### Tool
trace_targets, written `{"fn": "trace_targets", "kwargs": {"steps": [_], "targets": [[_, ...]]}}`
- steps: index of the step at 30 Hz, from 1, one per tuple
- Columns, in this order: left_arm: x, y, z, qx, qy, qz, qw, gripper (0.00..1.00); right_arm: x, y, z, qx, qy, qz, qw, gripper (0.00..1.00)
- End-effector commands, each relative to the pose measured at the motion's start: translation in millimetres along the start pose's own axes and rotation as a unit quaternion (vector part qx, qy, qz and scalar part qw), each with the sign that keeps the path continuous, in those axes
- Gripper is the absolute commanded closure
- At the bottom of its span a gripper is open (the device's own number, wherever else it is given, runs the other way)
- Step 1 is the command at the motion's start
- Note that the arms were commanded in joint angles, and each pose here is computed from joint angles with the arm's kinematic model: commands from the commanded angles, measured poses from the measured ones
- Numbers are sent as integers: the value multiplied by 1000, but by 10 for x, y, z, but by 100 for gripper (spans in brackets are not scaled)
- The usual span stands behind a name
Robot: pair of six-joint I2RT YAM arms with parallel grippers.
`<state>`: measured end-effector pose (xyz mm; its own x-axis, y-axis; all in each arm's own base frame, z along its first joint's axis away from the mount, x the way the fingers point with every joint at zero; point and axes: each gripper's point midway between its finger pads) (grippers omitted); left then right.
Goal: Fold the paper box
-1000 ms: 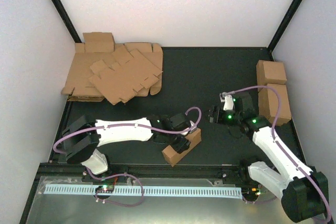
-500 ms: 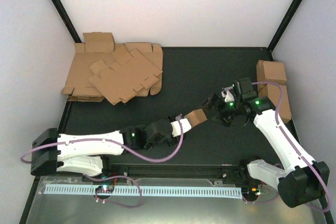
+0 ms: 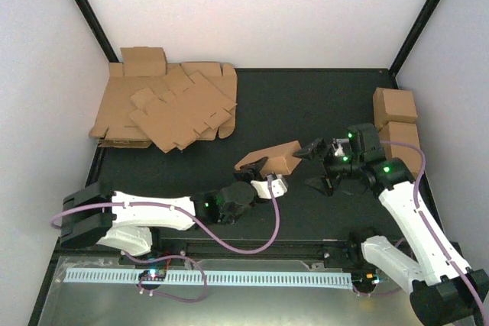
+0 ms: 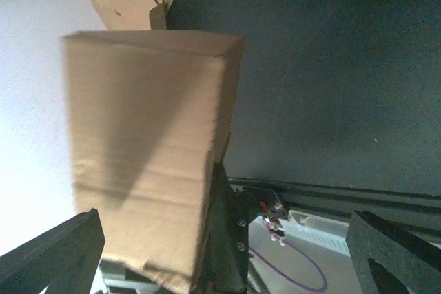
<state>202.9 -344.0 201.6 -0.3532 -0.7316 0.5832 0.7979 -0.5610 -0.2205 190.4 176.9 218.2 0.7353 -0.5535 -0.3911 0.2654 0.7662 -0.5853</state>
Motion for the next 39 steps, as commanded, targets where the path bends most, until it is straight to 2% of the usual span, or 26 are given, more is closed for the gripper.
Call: {"fn": "trace_targets", "kwargs": {"steps": [1, 11, 14, 15, 18, 22, 25, 27, 30, 34, 36, 39], "targets": [[222, -10, 151, 40, -11, -33, 999, 46, -19, 87, 33, 39, 53, 20, 998, 1], [268, 13, 41, 26, -10, -38, 999, 47, -36, 55, 361, 116, 38, 25, 992, 0], [272, 0, 26, 25, -10, -41, 999, 48, -8, 63, 358, 116, 40, 18, 992, 0], [279, -7, 22, 25, -9, -43, 999, 48, 0, 85, 339, 111, 43, 20, 993, 2], [307, -18, 24, 27, -2, -48, 998, 48, 21, 107, 324, 100, 43, 16, 994, 19], [337, -35, 32, 33, 2, -56, 998, 49, 40, 117, 318, 94, 45, 12, 994, 22], [366, -50, 33, 34, 6, -64, 997, 49, 62, 149, 267, 76, 43, 10, 996, 29], [379, -52, 21, 34, 9, -67, 997, 48, 67, 158, 247, 69, 41, 9, 997, 39], [379, -44, 31, 37, -1, -65, 997, 29, 106, 158, 248, 74, 40, -2, 996, 51], [404, -107, 57, 17, -65, -72, 995, 9, 263, 100, 304, 103, 38, -51, 993, 54], [443, -182, 16, -23, -111, -81, 990, 2, 398, 16, 378, 132, 32, -96, 986, 54], [514, -356, -19, -83, -185, -100, 974, 1, 671, -237, 495, 184, 24, -188, 964, 54]]}}
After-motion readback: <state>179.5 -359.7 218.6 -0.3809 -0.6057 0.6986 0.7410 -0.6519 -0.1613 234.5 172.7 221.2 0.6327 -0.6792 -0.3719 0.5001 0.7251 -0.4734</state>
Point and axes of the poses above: each gripper's point midway between its finger pads, its own y axis out along the fingers, its own z axis along the line the jaws close on, x = y × z, and after that the axes turned 11 degrees about y, right-handed
